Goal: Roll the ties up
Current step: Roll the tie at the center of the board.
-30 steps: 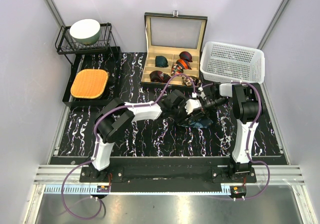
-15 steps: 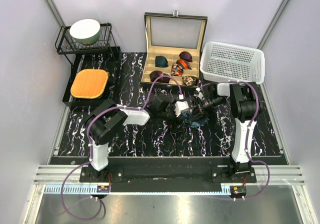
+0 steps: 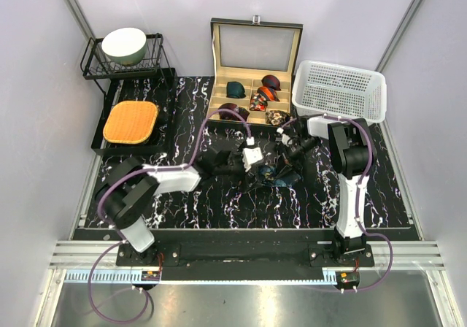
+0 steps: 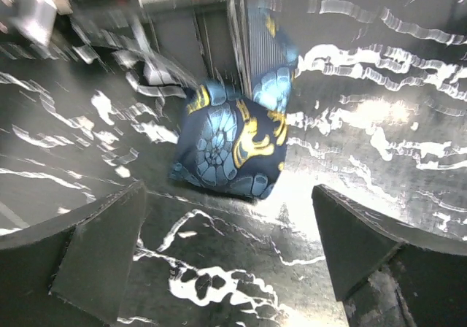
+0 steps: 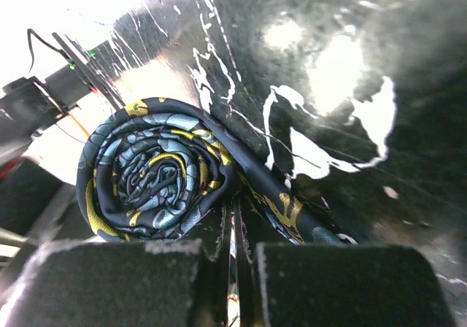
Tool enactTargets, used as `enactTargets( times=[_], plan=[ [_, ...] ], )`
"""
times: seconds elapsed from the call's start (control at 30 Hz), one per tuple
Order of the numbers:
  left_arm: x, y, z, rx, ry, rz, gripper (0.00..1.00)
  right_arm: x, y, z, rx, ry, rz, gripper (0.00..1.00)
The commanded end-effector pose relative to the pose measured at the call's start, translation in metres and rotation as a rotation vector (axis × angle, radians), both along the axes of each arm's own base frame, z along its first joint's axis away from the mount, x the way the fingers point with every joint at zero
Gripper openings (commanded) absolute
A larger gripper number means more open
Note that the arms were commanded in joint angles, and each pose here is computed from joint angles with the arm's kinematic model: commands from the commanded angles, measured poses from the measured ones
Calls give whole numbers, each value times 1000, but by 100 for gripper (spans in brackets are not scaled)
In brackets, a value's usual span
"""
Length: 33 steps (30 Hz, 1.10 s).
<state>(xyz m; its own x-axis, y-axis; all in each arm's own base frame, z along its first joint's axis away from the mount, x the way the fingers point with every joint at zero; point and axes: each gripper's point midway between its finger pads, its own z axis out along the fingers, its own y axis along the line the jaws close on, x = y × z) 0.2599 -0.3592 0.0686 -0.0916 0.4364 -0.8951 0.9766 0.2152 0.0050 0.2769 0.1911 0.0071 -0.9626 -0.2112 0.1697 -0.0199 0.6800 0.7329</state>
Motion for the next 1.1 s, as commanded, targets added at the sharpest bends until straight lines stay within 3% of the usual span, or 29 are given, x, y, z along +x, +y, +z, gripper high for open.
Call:
enactTargets(
  times=[0.0, 0.03, 0.07, 0.1, 0.17, 0.6, 0.83, 0.93, 0.97, 1.07],
  plan=[
    [7, 0, 55, -196, -181, 36, 99, -20, -27, -60, -247, -24, 176, 0],
    [9, 1, 56, -200, -170, 55, 99, -23, -27, -59, -245, -12, 190, 0],
    [4, -4, 57, -202, -155, 3, 99, -21, -25, -58, -232, -20, 204, 0],
    [-4, 1, 40, -112, -122, -68, 99, -23, -25, -59, -226, -4, 209, 0],
    [-7, -11, 47, -107, -86, -156, 99, -23, -21, -56, -202, 0, 225, 0],
    [16, -37, 14, -97, -129, -151, 99, -21, -13, -56, -174, 17, 210, 0],
    [20, -46, -8, -83, -88, -106, 99, -24, -12, -55, -154, 24, 215, 0],
    [11, -46, -16, -66, -98, -152, 81, -25, -12, -56, -153, 31, 218, 0],
    [7, -43, -22, -48, -92, -165, 67, -25, -12, -55, -154, 29, 219, 0],
    [6, -34, -35, 12, -70, -147, 43, -26, -12, -52, -149, 27, 218, 0]
  ],
)
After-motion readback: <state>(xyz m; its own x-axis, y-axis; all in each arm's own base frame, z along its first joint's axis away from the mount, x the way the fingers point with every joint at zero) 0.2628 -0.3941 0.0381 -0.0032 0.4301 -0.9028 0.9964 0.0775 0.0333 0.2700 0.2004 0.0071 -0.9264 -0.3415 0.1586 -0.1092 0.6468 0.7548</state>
